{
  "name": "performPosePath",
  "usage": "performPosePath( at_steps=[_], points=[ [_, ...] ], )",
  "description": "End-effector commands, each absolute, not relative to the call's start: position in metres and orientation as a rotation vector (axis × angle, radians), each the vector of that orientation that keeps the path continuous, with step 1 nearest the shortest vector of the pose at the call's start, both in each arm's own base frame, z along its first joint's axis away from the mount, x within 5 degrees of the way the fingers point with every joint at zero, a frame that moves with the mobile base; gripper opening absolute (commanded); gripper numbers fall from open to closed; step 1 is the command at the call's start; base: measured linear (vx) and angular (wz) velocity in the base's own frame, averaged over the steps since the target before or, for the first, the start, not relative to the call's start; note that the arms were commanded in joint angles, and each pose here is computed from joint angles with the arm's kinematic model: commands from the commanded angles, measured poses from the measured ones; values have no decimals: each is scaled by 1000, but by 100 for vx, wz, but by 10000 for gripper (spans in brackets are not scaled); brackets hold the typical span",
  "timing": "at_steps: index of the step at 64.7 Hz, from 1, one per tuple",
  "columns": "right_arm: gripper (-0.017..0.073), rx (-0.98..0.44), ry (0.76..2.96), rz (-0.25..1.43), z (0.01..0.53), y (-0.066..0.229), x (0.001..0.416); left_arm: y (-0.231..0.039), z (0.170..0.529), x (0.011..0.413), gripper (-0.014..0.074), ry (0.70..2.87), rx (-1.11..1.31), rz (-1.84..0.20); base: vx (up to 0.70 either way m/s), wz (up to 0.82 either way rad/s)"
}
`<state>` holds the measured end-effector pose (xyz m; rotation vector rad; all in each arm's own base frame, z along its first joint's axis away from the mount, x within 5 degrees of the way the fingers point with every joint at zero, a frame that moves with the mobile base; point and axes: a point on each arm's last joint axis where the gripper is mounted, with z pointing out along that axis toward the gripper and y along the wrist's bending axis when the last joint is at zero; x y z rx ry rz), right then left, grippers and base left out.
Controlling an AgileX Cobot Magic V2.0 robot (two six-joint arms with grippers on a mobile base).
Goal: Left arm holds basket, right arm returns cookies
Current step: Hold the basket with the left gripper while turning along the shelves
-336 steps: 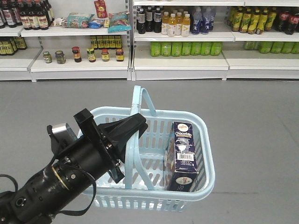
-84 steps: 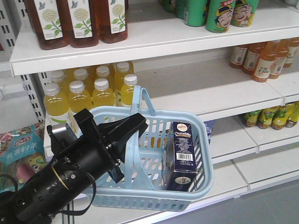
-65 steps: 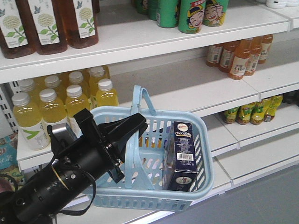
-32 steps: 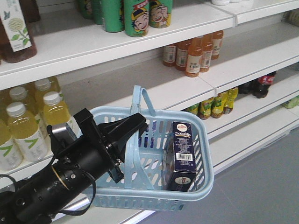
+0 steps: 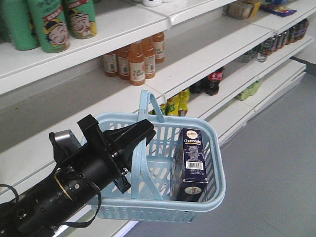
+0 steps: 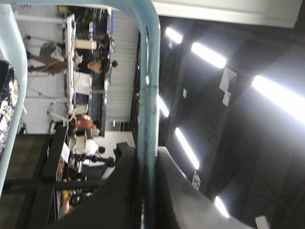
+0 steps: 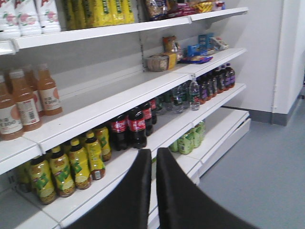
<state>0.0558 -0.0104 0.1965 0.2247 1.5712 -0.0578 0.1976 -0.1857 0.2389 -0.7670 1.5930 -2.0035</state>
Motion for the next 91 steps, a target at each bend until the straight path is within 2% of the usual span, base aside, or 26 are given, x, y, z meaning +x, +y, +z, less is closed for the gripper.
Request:
performPosePath(
  at_steps=[1, 46, 91],
  points=[
    [-6, 204, 1530, -70, 196, -10, 57, -179, 281, 189, 0, 1220, -575, -2240, 10, -52],
    [-6, 204, 1530, -70, 196, -10, 57, -179, 281, 189, 0, 1220, -575, -2240, 10, -52],
    [-6, 204, 1531, -70, 196, -10, 57, -179, 281, 189, 0, 1220, -575, -2240, 7, -36]
  ],
)
